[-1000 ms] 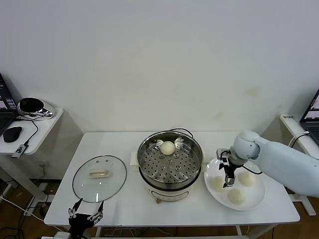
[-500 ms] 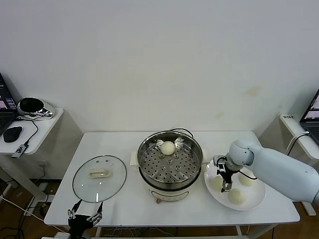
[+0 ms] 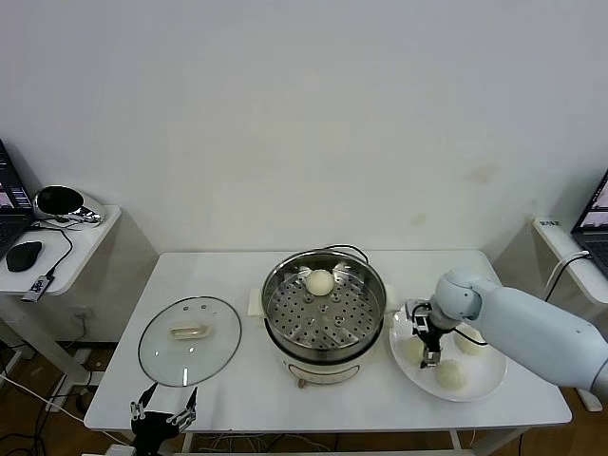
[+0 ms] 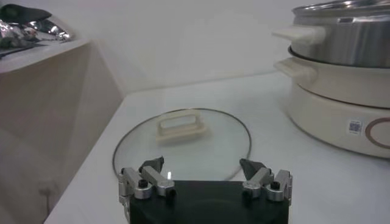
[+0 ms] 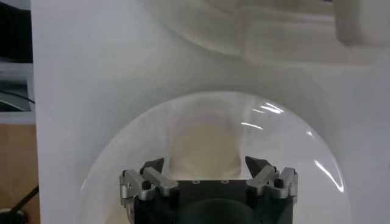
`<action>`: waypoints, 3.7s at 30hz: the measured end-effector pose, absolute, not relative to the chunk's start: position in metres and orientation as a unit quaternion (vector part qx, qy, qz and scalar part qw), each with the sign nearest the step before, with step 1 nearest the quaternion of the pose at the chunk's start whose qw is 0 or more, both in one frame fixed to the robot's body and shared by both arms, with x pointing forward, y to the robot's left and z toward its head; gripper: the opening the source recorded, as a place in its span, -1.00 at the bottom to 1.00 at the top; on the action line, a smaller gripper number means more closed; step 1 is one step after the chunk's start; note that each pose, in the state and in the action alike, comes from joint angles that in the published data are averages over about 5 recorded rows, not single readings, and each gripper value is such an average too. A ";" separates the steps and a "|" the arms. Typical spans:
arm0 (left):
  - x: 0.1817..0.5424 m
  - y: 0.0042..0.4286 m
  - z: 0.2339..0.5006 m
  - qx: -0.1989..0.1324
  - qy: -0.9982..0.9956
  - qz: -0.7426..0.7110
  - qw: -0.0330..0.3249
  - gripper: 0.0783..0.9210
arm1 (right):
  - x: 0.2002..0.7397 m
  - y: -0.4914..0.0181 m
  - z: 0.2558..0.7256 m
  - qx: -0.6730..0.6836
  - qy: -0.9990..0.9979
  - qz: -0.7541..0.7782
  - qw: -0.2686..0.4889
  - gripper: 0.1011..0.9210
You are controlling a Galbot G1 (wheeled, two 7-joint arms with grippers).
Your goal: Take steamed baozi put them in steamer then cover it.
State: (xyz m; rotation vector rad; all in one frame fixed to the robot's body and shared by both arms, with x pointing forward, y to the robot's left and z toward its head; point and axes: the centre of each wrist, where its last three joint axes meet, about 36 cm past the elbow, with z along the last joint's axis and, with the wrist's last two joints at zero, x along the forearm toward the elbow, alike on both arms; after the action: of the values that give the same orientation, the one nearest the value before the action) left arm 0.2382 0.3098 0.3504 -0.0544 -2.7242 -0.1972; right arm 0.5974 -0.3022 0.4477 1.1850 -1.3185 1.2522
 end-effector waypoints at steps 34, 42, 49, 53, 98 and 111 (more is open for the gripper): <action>0.251 0.313 0.366 -0.031 -0.980 -0.083 0.180 0.77 | 0.634 -0.278 0.688 0.477 -0.587 0.522 0.394 0.37; 0.250 0.311 0.373 -0.029 -0.981 -0.083 0.175 0.77 | 0.642 -0.205 0.710 0.509 -0.569 0.528 0.372 0.37; 0.249 0.309 0.379 -0.023 -0.982 -0.082 0.168 0.77 | 0.647 -0.140 0.700 0.533 -0.540 0.541 0.363 0.37; 0.249 0.308 0.383 -0.021 -0.983 -0.080 0.163 0.77 | 0.650 -0.109 0.687 0.543 -0.525 0.547 0.363 0.37; 0.251 0.302 0.391 -0.020 -0.987 -0.058 0.148 0.77 | 0.648 0.003 0.614 0.580 -0.486 0.550 0.353 0.76; 0.251 0.299 0.394 -0.028 -0.987 -0.059 0.147 0.77 | 0.646 -0.139 0.701 0.546 -0.535 0.551 0.335 0.76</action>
State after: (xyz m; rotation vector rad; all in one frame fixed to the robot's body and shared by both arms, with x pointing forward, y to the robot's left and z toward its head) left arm 0.2506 0.2992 0.3945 -0.0797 -2.8411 -0.1708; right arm 0.6464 -0.1392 0.7008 1.4241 -1.3965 1.4380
